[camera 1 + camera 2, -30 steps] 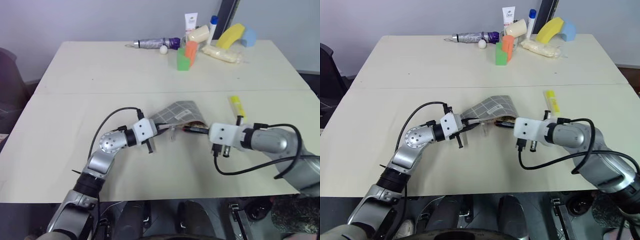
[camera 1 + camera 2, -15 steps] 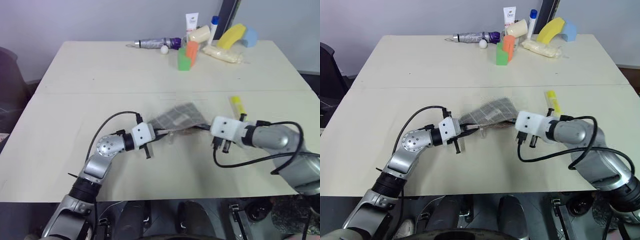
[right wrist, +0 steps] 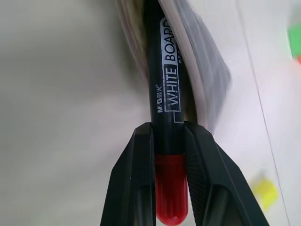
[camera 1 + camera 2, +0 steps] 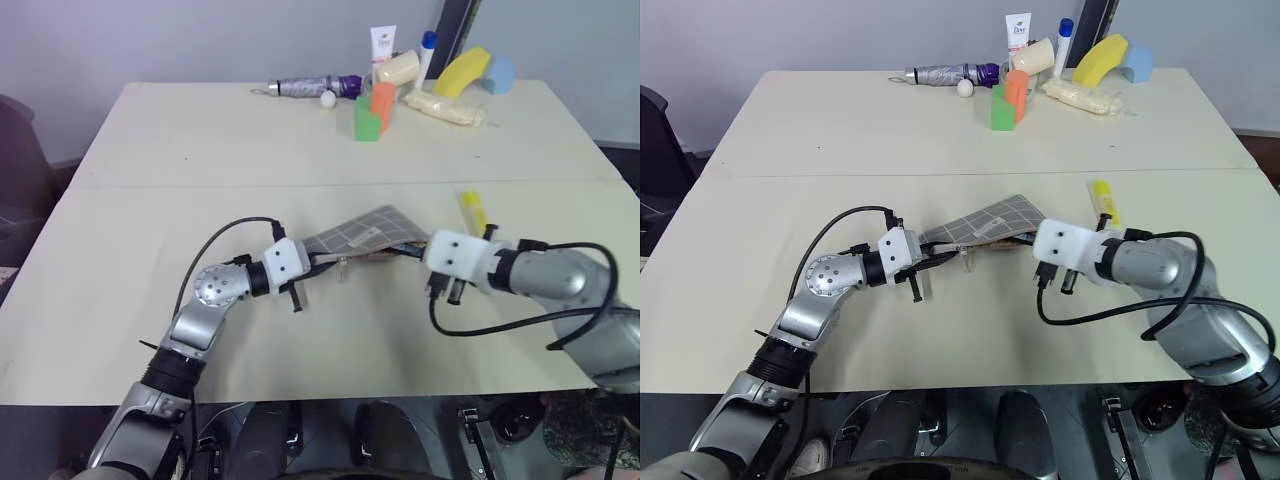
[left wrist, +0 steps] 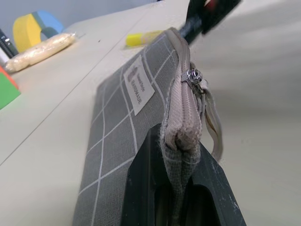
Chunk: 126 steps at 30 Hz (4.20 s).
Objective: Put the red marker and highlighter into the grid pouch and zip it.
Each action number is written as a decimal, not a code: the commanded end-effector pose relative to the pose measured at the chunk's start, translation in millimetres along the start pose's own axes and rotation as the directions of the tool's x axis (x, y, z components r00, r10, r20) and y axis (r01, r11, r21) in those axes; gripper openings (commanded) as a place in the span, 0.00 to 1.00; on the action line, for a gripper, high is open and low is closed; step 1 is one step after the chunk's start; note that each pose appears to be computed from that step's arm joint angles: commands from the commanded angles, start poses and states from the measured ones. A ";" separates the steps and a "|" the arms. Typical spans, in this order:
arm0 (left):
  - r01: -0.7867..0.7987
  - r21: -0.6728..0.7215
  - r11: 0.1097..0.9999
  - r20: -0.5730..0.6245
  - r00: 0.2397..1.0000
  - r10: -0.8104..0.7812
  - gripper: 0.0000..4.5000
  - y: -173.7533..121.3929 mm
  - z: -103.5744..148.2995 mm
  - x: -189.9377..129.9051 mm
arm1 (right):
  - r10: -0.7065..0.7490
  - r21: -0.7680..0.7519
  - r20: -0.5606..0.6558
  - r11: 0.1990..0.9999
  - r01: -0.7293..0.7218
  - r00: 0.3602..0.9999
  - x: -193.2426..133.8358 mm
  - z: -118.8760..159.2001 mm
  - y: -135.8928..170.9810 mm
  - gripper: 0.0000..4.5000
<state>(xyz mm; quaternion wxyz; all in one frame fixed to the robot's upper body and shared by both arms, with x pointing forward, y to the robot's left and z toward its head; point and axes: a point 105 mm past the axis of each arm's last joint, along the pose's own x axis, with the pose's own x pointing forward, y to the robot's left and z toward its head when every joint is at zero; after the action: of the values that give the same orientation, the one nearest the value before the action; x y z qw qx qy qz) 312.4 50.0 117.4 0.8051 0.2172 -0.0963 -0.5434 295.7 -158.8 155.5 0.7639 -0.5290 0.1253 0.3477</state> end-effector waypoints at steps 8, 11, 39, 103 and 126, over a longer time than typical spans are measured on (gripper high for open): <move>0.032 0.016 0.999 0.068 0.997 -0.033 0.00 -9.4 20.9 6.5 | 0.006 -0.086 0.098 0.996 0.002 0.995 3.9 29.1 -2.3 0.30; -0.013 -0.016 1.000 0.061 0.998 0.013 0.00 -1.8 18.0 3.5 | -0.047 -0.026 0.093 0.998 0.049 0.995 -4.8 21.4 -14.6 0.59; -0.388 -0.140 0.911 -0.035 0.921 0.387 0.00 48.3 1.5 3.2 | -0.390 0.880 -0.382 0.123 0.459 0.838 21.9 -161.0 -61.3 0.49; 0.026 0.011 1.000 -0.009 1.000 -0.026 0.00 -6.0 15.3 0.1 | 0.110 0.042 0.200 0.992 -0.121 0.974 2.3 28.3 -12.2 0.20; -0.288 -0.484 0.826 0.092 0.922 0.375 0.00 48.8 46.0 27.3 | -0.139 0.562 0.421 0.816 -0.137 0.896 -7.0 44.7 -39.9 0.99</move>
<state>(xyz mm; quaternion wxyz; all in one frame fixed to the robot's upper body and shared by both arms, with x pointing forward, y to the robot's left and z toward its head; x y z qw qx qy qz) 349.9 31.8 163.4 0.9073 -0.0487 -0.0502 -0.4146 306.9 -132.5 203.8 0.8855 -0.1916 0.0565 0.4196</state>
